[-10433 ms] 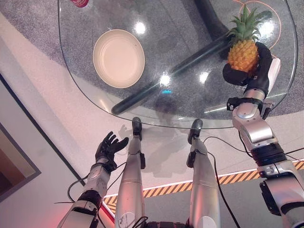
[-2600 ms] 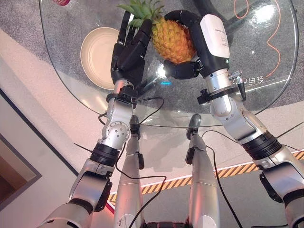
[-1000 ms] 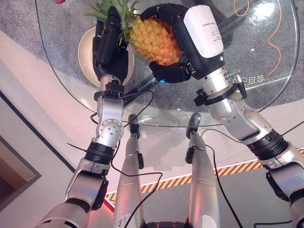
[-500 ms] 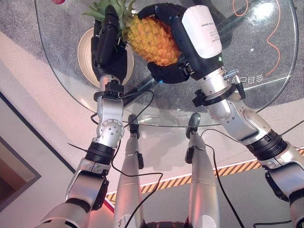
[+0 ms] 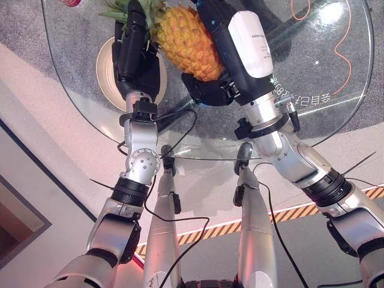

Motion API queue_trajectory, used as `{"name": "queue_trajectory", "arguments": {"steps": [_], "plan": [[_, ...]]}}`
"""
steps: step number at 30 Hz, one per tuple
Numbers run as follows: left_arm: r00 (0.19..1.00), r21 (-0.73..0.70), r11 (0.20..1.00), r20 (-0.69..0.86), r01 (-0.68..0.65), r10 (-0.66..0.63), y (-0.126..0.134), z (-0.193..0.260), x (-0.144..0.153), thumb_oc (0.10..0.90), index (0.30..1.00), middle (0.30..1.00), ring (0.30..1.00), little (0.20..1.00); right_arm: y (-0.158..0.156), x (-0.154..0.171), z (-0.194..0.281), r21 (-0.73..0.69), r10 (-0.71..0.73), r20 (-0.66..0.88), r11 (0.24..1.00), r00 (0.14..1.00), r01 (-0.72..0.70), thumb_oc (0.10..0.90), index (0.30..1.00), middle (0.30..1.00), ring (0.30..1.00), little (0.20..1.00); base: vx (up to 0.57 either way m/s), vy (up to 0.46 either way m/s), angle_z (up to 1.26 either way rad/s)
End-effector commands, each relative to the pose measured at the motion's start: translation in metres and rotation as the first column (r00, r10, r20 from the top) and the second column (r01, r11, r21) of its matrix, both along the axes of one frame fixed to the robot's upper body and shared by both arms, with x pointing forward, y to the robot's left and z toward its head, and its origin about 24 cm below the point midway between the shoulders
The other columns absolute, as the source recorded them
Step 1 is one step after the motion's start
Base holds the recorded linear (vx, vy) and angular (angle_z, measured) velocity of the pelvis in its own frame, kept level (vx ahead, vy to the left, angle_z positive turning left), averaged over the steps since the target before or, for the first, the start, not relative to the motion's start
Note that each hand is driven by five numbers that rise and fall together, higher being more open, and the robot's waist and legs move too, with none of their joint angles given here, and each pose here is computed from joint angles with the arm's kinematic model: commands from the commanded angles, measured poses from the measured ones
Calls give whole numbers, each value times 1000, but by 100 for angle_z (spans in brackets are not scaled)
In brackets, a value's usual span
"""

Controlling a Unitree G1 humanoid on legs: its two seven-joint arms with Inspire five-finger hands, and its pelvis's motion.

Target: Pick up the fruit to the plate

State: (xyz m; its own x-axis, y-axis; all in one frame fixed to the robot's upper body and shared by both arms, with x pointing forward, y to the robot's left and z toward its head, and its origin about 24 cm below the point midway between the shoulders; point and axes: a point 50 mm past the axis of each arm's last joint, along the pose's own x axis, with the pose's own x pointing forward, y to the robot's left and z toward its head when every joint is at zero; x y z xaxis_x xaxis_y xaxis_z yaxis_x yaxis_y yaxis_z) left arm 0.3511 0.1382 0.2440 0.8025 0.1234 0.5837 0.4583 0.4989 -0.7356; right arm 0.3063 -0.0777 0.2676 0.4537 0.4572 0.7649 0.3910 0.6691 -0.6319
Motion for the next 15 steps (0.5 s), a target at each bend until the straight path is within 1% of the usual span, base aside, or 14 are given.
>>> {"name": "queue_trajectory", "arguments": {"steps": [1, 8, 9, 15], "plan": [[951, -10, 1000, 310, 9, -5, -16, 57, -29, 100, 300, 300, 300, 200, 4, -36, 64, 212, 81, 308, 966, 948, -151, 800, 900, 900, 900, 900, 0, 0, 0], [950, -20, 1000, 312, -10, 16, -14, 57, -30, 100, 300, 300, 300, 200, 4, -37, 65, 213, 77, 309, 966, 948, -148, 800, 900, 900, 900, 900, 0, 0, 0], [948, -53, 997, 309, -63, 77, -9, 56, -32, 100, 300, 300, 300, 200, 2, -36, 63, 220, 60, 315, 966, 947, -134, 800, 900, 900, 900, 900, 0, 0, 0], [944, -98, 990, 304, -103, 128, -2, 57, -33, 100, 300, 300, 300, 200, -1, -35, 65, 232, 40, 332, 965, 942, -122, 800, 900, 900, 900, 900, 0, 0, 0]]}}
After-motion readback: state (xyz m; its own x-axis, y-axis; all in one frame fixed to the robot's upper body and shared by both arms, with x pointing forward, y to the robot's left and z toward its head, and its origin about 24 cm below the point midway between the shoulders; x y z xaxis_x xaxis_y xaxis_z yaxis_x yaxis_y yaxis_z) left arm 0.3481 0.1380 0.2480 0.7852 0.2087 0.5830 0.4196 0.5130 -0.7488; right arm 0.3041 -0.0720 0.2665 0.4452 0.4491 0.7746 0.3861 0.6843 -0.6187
